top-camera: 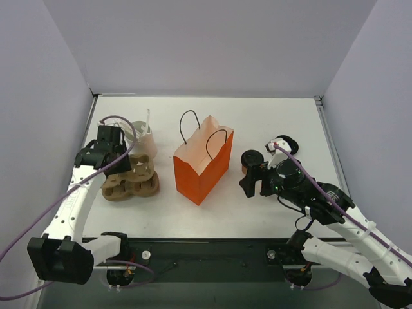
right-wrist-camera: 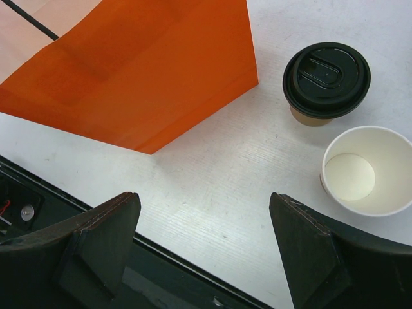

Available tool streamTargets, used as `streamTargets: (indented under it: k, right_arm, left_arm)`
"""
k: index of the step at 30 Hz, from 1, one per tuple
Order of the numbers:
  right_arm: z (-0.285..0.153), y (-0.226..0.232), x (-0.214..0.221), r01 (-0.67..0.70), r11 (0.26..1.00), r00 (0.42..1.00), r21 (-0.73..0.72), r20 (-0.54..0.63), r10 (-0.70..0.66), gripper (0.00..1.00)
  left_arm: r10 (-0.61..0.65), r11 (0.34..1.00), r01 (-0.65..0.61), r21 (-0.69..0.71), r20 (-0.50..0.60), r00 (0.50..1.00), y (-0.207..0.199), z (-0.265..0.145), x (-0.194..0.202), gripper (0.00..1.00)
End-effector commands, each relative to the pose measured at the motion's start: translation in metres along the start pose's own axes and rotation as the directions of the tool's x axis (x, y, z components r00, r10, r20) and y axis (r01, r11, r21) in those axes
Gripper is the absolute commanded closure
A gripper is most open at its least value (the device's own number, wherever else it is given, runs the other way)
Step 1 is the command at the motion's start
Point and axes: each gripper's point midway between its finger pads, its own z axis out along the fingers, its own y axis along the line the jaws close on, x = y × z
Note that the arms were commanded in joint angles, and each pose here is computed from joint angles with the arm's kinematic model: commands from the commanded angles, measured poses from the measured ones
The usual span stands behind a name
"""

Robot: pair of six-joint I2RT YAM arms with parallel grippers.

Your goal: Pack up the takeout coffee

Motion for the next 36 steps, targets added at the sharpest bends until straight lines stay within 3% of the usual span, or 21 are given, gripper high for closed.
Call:
streamTargets:
  k: [1,9,12,17,23,27,30,31,36]
  right_arm:
    - [0.0,0.003,-0.017,0.024,1.0,0.999,0.009,0.027,-0.024,0.15]
    - [-0.013,-0.021,-0.11,0.017,0.981,0.976,0.193,0.212,-0.058,0.15]
    - [-0.003,-0.027,-0.131,0.03,0.987,0.971,0.16,0.231,-0.067,0.15]
    - [0.019,-0.057,-0.133,-0.046,0.979,0.984,0.197,0.177,0.01,0.15]
    - [0.073,-0.065,-0.128,0.064,0.988,0.993,0.143,0.091,-0.078,0.15]
    - [0.094,-0.047,-0.116,0.233,0.97,0.972,-0.066,0.042,-0.231,0.17]
    - [0.095,-0.036,-0.089,0.368,0.898,0.929,-0.243,0.057,-0.365,0.15]
    - [0.092,-0.023,-0.082,0.433,0.836,0.899,-0.338,0.097,-0.427,0.14]
    - [0.087,-0.008,-0.061,0.487,0.698,0.866,-0.525,0.184,-0.465,0.14]
  left_arm:
    - [-0.051,0.995,0.042,0.088,0.106,0.993,-0.007,-0.046,-0.031,0.7]
    - [-0.123,0.929,0.046,0.368,0.19,0.974,-0.04,-0.112,-0.044,0.71]
    - [-0.128,0.879,0.015,0.477,0.205,0.97,-0.055,-0.137,-0.045,0.7]
    - [-0.172,0.822,0.023,0.57,0.21,0.962,-0.064,-0.172,-0.045,0.7]
    - [-0.255,0.711,0.063,0.7,0.173,0.951,-0.083,-0.207,-0.048,0.71]
    - [-0.284,0.642,0.076,0.763,0.145,0.948,-0.094,-0.22,-0.051,0.71]
    - [-0.289,0.629,0.071,0.774,0.148,0.946,-0.096,-0.228,-0.054,0.71]
    - [-0.29,0.634,0.074,0.77,0.148,0.946,-0.096,-0.226,-0.055,0.71]
    - [-0.29,0.654,0.067,0.754,0.168,0.942,-0.093,-0.227,-0.062,0.71]
